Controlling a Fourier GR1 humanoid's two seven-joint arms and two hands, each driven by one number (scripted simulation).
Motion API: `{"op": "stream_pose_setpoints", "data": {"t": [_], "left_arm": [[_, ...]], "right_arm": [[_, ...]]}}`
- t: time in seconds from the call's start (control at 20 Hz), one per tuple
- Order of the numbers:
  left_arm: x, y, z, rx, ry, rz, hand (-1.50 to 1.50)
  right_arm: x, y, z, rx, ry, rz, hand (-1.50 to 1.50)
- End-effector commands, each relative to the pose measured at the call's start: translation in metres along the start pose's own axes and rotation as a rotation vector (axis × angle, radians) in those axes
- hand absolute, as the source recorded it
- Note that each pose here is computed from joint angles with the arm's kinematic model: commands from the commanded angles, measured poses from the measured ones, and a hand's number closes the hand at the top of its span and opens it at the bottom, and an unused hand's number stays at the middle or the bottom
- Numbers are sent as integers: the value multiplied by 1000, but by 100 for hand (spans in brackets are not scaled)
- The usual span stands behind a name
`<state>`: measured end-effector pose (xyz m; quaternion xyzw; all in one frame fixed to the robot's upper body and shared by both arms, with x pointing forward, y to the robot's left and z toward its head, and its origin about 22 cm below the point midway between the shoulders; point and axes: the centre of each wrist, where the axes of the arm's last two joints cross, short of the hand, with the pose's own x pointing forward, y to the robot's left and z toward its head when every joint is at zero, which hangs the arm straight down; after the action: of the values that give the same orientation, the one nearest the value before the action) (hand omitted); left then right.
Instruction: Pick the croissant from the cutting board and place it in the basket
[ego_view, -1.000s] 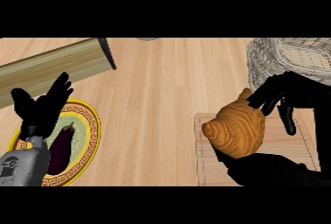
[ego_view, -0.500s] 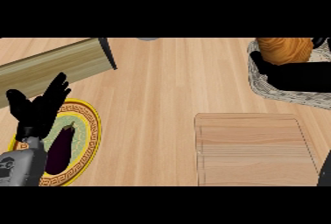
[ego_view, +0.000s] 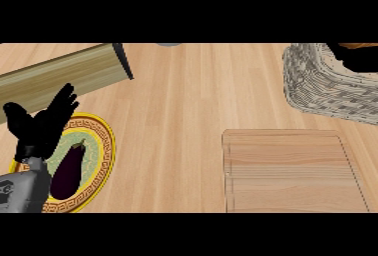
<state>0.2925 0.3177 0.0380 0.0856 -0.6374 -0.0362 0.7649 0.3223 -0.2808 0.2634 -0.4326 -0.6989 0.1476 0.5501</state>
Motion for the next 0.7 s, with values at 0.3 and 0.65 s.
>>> {"op": "stream_pose_setpoints", "data": {"t": [0.3,0.65], "left_arm": [[-8,-11,5,17,1,6,0],[19,-7,-4,-10,-21,-7,0]], "right_arm": [[-86,10,-27,-31,25,-69,150],[-112,40,-47,-142,204,-69,-150]]}}
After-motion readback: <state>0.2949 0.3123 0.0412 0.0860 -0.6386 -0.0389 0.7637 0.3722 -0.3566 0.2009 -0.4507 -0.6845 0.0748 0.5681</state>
